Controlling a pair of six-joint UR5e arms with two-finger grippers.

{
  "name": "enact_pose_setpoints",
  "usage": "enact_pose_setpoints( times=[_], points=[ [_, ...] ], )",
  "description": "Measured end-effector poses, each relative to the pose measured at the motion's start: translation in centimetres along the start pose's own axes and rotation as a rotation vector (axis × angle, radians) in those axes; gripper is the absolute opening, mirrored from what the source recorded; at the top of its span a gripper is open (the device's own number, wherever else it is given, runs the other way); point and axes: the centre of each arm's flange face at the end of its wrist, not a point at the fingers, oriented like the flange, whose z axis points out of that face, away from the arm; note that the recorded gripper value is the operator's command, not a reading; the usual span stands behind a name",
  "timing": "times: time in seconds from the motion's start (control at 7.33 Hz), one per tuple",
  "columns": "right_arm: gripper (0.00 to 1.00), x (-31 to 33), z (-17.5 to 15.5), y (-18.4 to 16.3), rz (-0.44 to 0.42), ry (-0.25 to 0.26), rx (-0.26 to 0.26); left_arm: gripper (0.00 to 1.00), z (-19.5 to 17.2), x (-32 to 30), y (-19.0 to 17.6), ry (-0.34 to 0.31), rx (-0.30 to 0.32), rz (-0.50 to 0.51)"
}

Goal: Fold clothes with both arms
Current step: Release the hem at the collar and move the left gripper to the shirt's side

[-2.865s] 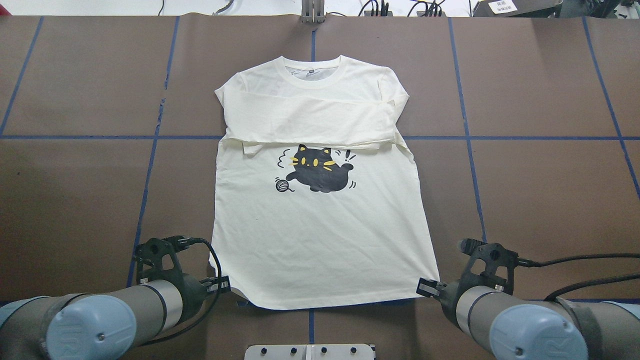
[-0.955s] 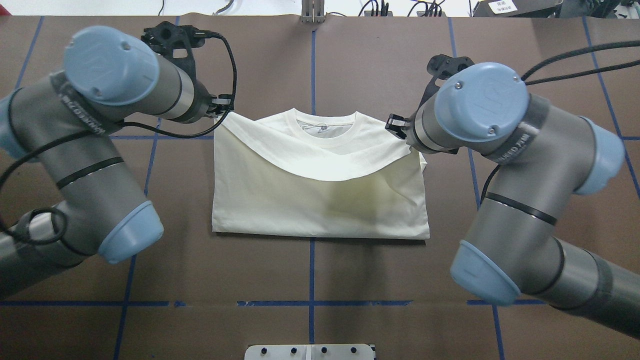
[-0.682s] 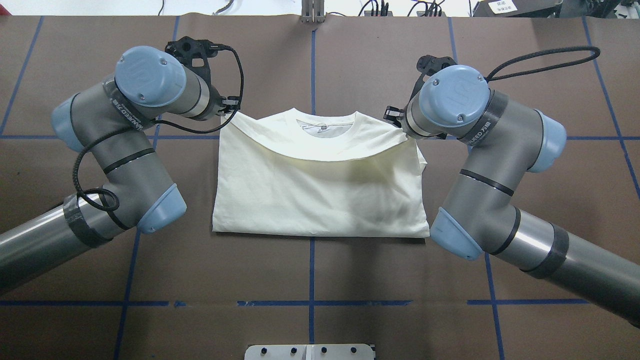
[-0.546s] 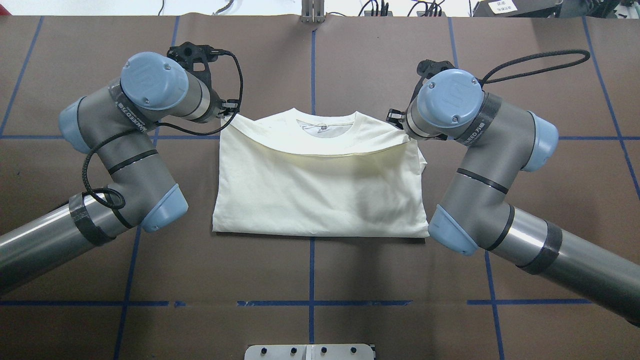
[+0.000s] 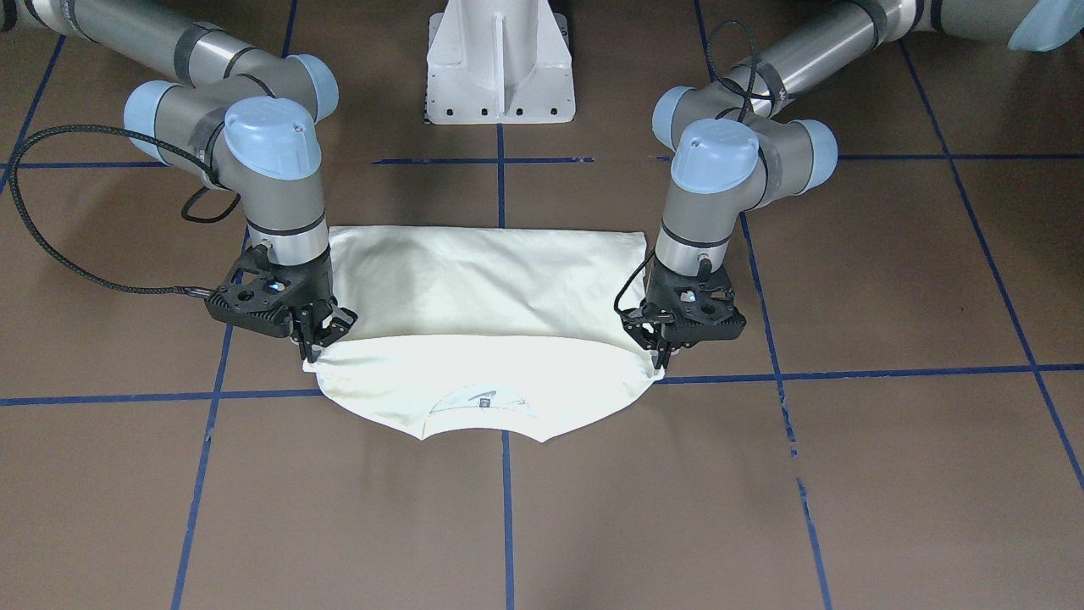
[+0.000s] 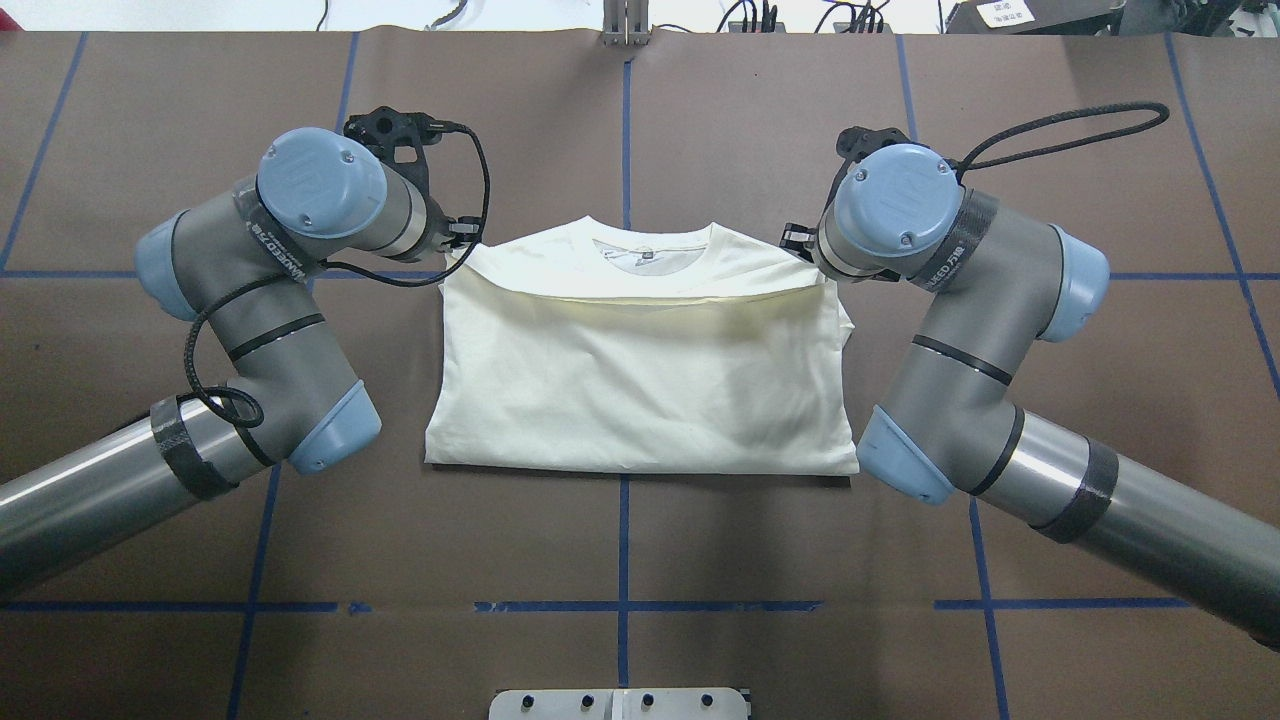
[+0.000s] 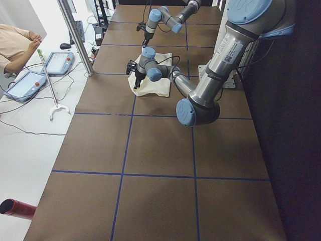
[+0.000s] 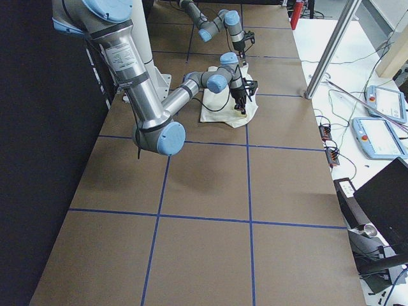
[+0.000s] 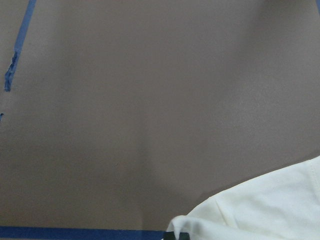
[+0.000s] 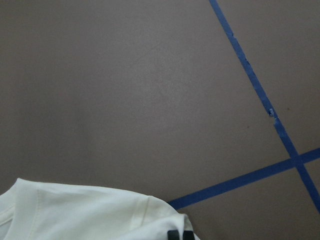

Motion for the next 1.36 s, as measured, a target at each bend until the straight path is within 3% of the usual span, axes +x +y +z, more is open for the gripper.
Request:
enact_pose_setpoints(
  times=[0.14,0.55,0.82,0.96,1.09,1.36],
  points=[
    [1.0,0.2,0.2,-0.2,-0.005,0.005,0.002,0.99,0.0,0.0,0.1,0.005,0.002,0.002],
    [1.0,0.2,-0.1,-0.7,-0.061,-0.002,0.009,1.0,-2.4,-0.8,0.8,0.062,0.022,0.081],
    [1.0,0.3,-0.7,-1.0,-0.108,-0.039,0.018,1.0,-5.1,-2.5,3.8,0.106,0.02,0.132],
    [1.0,0.3,-0.9,-1.0,-0.114,-0.049,0.02,0.9,-5.7,-2.9,6.8,0.131,-0.002,0.14],
    [1.0,0.3,-1.0,-1.0,-0.116,-0.055,0.022,0.74,-5.7,-3.3,10.1,0.168,-0.028,0.116],
    [1.0,0.2,-1.1,-1.0,-0.117,-0.069,0.025,0.74,-4.6,-4.5,16.2,0.238,-0.063,0.035]
  ],
)
